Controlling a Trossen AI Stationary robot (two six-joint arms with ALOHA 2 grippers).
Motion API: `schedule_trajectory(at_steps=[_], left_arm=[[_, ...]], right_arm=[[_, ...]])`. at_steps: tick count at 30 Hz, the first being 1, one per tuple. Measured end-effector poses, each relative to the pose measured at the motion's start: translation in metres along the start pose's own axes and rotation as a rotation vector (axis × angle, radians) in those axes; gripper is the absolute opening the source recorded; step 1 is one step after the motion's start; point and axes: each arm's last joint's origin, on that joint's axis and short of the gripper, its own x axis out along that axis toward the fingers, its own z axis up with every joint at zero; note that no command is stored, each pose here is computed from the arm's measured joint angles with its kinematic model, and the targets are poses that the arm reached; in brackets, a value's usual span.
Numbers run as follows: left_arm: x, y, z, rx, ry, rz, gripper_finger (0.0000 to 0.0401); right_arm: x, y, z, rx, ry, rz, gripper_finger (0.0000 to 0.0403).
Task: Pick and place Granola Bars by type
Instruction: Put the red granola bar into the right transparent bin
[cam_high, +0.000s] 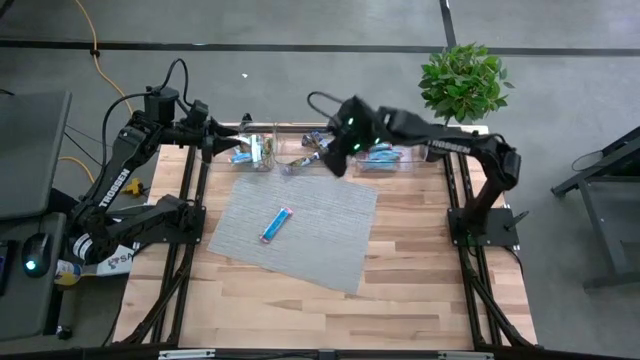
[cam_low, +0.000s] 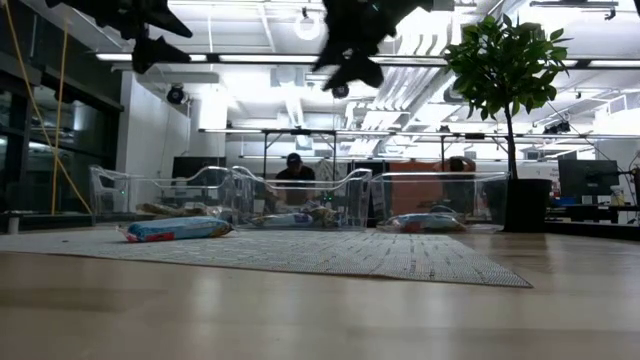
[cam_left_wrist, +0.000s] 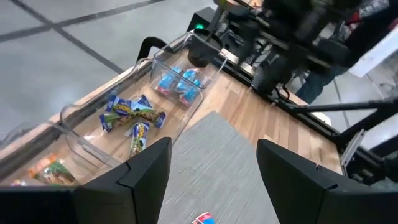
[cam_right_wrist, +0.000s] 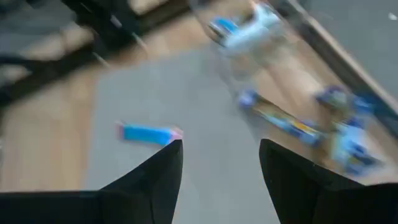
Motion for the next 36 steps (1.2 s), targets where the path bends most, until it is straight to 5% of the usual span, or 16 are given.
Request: schedule_trajectory(at_steps=[6,13,22,26,32,36], left_arm=[[0.0,0.001,-0.009,-0.211,0.065,0.055,0.0234],[-0.002,0.0,-0.039,-0.448,0.346,0.137,0.0233],[0.019,-0.011,-0.047,-0.363,0.525,0.138,0.0234],[0.042,-0.018,-0.063,-0.273,0.592,0.054,0.0233],[0.076,-0.024,-0.089,-0.226,0.542,-0.033,0.0233],[0.092,-0.028,-0.106,-0.205,0.505,0.01,0.0233]], right_arm=[[0.006,0.054,-0.008,0.038,-0.083,-0.049,0.0196],[0.002,0.072,-0.042,0.132,0.104,-0.269,0.0196],[-0.019,0.064,-0.083,0.159,0.418,-0.588,0.0196],[-0.028,0.062,-0.104,0.151,0.412,-0.554,0.0196],[-0.053,0.059,-0.154,0.259,0.201,-0.355,0.0196],[-0.067,0.055,-0.177,0.354,0.087,-0.226,0.0196]])
